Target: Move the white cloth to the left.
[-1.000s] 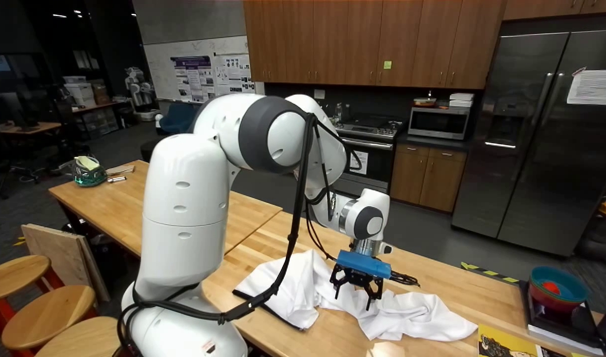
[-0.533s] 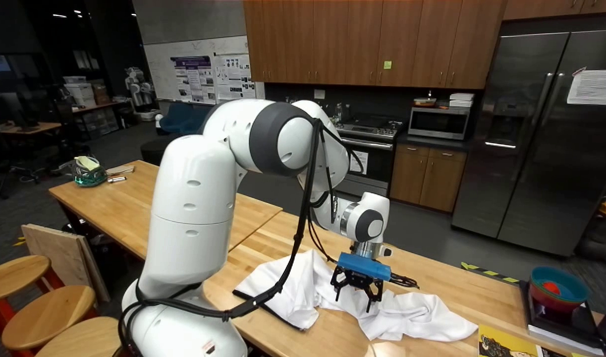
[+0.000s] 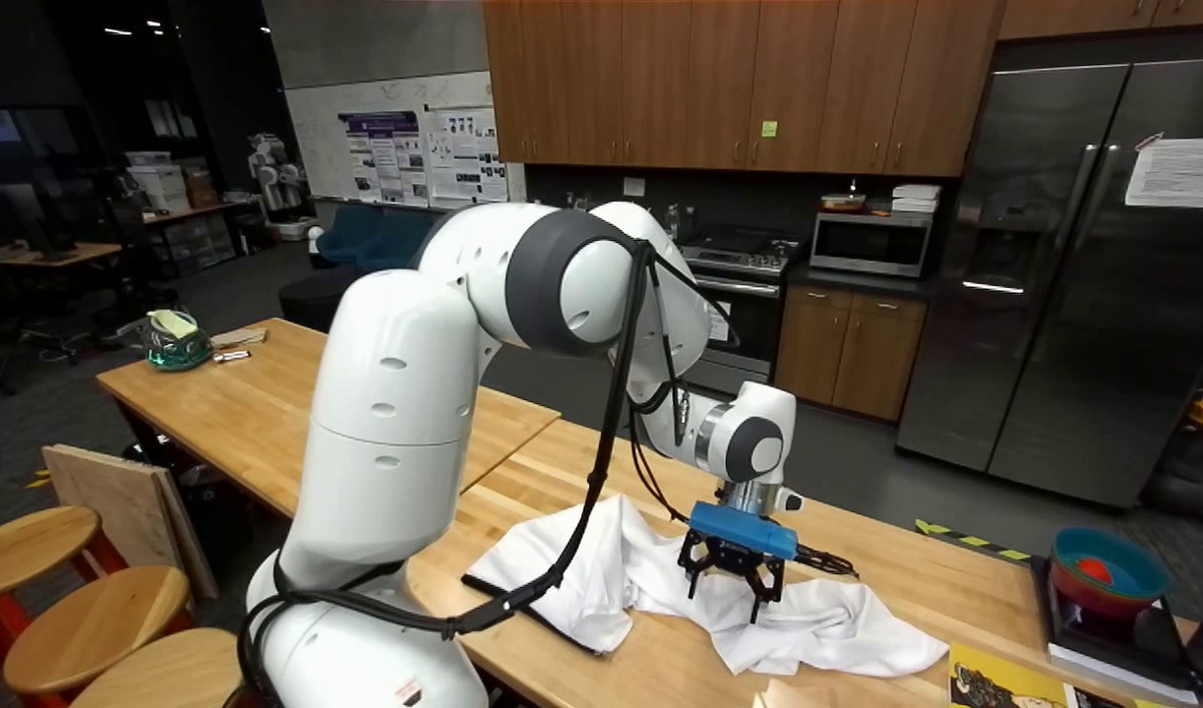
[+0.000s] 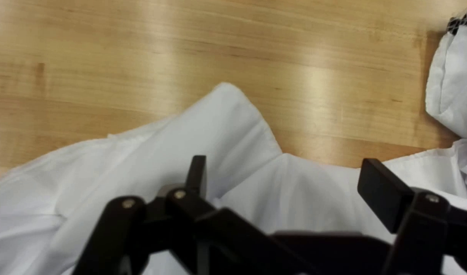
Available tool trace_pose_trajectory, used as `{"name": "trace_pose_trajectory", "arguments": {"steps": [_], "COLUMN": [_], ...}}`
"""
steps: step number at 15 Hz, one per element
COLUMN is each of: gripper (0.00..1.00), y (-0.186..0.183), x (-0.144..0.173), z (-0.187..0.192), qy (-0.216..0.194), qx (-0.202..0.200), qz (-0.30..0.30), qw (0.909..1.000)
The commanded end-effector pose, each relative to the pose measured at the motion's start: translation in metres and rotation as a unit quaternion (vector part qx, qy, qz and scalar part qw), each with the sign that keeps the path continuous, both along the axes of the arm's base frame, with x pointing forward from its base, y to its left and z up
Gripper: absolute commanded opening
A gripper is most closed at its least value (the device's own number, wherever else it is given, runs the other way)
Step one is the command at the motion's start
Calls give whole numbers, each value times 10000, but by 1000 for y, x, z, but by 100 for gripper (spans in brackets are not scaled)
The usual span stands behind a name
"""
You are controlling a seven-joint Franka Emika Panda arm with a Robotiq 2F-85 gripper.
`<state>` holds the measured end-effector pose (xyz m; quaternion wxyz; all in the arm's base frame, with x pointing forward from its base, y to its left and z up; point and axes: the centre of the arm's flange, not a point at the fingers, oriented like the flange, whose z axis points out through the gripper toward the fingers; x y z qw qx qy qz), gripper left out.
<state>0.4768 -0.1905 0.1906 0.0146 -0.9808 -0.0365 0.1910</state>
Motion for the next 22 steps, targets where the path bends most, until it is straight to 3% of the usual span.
{"name": "trace_pose_trajectory", "arguments": {"steps": [1,6,13,21,22], "gripper": [100,100,100,100,75], "y": [-9,-13,-27,-40,-42], "x": [6,12,18,10,9], "z": [9,10,11,-15,-19], "qy": [-149,-468,-1063,-886,-841], "qx": [-137,-455,-900,-1031,-1037], "qz": [-66,-145,-631,-972,-992], "qw": [9998,9978,9882,9859,9861]}}
